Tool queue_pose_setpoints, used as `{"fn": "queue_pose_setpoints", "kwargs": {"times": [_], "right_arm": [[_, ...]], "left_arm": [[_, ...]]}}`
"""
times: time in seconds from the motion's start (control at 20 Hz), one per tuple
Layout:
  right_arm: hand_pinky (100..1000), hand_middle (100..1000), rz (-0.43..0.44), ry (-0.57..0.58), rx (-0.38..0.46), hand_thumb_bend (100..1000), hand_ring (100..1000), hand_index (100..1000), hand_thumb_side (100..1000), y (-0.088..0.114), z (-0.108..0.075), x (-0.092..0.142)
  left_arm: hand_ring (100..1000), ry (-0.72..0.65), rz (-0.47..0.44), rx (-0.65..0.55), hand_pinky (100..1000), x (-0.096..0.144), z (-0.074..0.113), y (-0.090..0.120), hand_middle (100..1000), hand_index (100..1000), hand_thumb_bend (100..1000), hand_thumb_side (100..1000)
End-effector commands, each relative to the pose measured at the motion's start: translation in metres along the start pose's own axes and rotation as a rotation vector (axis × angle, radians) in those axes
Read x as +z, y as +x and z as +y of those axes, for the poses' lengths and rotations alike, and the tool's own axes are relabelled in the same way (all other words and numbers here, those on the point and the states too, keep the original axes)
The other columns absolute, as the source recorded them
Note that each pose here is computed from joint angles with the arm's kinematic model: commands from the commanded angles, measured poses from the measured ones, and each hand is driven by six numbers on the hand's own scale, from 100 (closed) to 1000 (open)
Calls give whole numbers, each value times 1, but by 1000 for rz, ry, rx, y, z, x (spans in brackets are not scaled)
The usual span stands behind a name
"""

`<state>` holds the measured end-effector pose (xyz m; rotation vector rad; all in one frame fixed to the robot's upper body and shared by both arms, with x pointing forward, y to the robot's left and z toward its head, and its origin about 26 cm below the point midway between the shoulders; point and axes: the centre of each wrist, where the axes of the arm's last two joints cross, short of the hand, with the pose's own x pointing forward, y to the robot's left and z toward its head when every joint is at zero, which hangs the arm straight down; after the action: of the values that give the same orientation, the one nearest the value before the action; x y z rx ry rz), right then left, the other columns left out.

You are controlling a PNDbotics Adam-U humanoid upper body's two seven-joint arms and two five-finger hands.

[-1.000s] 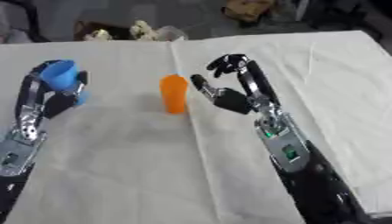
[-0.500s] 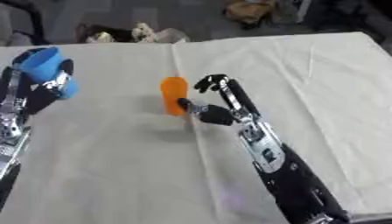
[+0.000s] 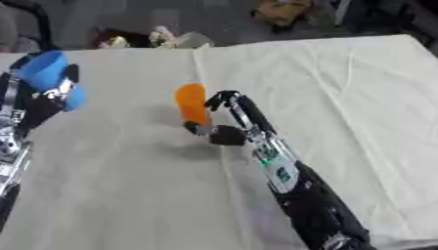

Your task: Pour the contents of one cup into another cup.

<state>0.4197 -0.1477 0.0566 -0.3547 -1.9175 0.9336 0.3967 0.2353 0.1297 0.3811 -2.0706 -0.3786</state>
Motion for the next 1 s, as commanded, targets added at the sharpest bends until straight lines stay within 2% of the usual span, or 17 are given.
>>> {"fn": "queue_pose_setpoints", "kwargs": {"times": [0.05, 0.25, 0.65, 1.0], "right_arm": [[820, 604, -21, -22, 32, 587, 925, 687, 587, 5, -4, -8], [805, 570, -11, -29, 52, 581, 907, 688, 597, 2, -5, -8], [803, 569, 29, -57, 78, 577, 905, 691, 602, -7, -14, -5], [804, 589, 55, -64, 97, 578, 909, 695, 605, -11, -11, -6]], "left_arm": [[281, 0, -43, -1, 356, -6, 6, 10, 232, 723, 100, 446], [282, 2, -47, 2, 366, -6, 6, 12, 233, 723, 100, 448], [284, -1, -48, -1, 375, -6, 7, 12, 234, 724, 100, 449], [285, -3, -49, 2, 386, -6, 6, 12, 234, 724, 100, 448]]}}
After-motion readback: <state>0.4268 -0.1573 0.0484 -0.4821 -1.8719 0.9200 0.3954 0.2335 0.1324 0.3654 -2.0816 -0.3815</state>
